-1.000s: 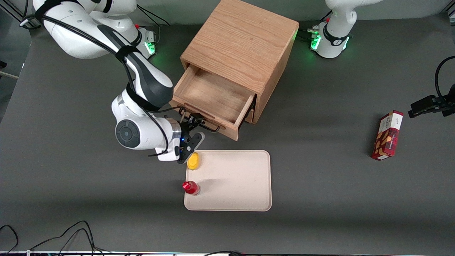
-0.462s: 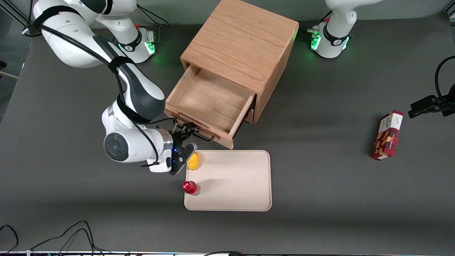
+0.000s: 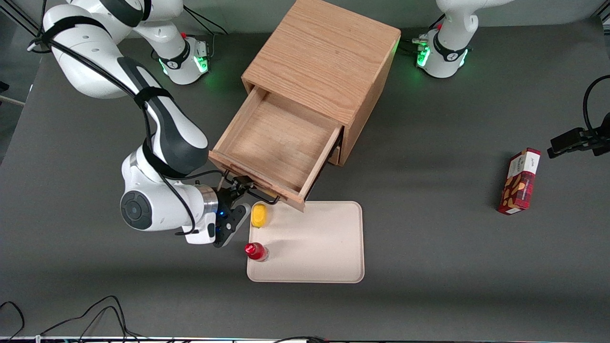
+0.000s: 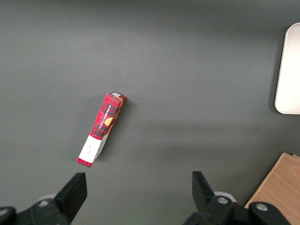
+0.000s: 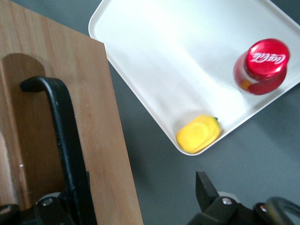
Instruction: Open upper drawer
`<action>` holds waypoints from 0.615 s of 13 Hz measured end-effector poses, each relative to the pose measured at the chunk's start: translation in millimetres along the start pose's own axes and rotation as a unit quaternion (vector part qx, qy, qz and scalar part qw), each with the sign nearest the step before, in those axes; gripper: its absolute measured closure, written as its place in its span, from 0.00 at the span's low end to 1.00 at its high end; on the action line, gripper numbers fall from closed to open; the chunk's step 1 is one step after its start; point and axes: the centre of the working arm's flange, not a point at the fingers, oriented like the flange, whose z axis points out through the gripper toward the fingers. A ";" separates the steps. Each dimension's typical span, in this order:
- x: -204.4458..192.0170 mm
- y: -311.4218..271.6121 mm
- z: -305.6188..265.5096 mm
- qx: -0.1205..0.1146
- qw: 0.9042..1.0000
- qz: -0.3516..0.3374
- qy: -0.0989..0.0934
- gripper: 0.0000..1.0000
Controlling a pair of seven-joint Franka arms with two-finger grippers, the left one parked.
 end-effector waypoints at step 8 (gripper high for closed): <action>-1.2 -11.4 -43.4 0.008 1.000 -0.010 -0.008 0.00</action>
